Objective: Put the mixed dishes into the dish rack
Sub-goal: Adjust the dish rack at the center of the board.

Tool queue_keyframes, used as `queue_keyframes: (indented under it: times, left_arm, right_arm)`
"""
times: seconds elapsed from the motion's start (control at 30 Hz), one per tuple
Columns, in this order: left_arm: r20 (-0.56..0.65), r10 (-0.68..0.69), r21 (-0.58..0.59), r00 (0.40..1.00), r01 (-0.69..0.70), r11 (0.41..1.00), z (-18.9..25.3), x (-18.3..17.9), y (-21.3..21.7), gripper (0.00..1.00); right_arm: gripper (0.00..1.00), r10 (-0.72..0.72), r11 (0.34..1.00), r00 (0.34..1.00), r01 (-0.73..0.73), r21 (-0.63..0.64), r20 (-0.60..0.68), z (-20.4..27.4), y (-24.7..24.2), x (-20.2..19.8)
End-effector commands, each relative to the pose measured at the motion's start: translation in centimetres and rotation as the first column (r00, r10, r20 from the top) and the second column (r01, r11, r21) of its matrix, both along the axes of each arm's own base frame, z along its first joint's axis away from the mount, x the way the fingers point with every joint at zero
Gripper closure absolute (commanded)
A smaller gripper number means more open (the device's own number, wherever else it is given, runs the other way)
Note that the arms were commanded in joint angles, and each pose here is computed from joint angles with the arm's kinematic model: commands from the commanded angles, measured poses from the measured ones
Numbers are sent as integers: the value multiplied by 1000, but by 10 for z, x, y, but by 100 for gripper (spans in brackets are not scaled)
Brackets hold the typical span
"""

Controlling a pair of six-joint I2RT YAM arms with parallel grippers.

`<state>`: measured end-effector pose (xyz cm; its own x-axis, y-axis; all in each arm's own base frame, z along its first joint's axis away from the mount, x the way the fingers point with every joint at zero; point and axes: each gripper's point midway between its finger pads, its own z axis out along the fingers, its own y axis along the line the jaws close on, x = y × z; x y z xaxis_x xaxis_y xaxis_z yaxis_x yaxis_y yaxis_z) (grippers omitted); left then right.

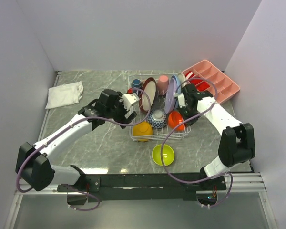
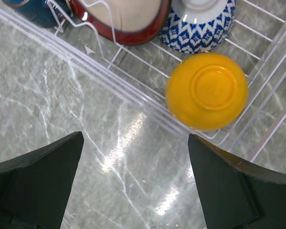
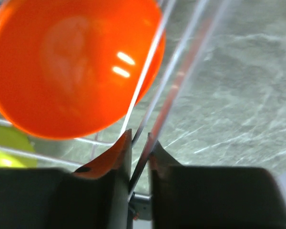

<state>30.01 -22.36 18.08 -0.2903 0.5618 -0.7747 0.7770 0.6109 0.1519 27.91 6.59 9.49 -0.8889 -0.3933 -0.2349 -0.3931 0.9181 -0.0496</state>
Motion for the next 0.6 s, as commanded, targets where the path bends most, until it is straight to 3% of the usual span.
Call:
queue_keyframes:
  times: [0.0, 0.1, 0.17, 0.3, 0.47, 0.57]
  left_arm:
    - [66, -77, 19, 995, 76, 997, 22, 15, -14, 2]
    - [47, -45, 37, 998, 43, 998, 31, 34, -21, 3]
    - [52, -33, 35, 998, 31, 999, 34, 44, -25, 4]
    - [82, 11, 9, 997, -11, 1000, 36, 70, -31, 4]
    - [39, 85, -32, 996, -84, 996, 28, 95, -17, 4]
    - [23, 142, -108, 990, -138, 985, 39, 100, -14, 4]
  right_arm:
    - [71, 381, 907, 917, -396, 145, 122, 37, 68, -1]
    - [56, 356, 912, 904, -391, 124, 236, 66, 56, -4]
    - [39, 345, 914, 891, -390, 111, 295, 80, 53, -3]
    - [36, 305, 911, 859, -389, 137, 412, 105, 62, 9]
    - [38, 334, 887, 852, -429, 171, 403, 113, 79, 17]
    - [38, 321, 894, 880, -404, 196, 350, 99, 89, 18]
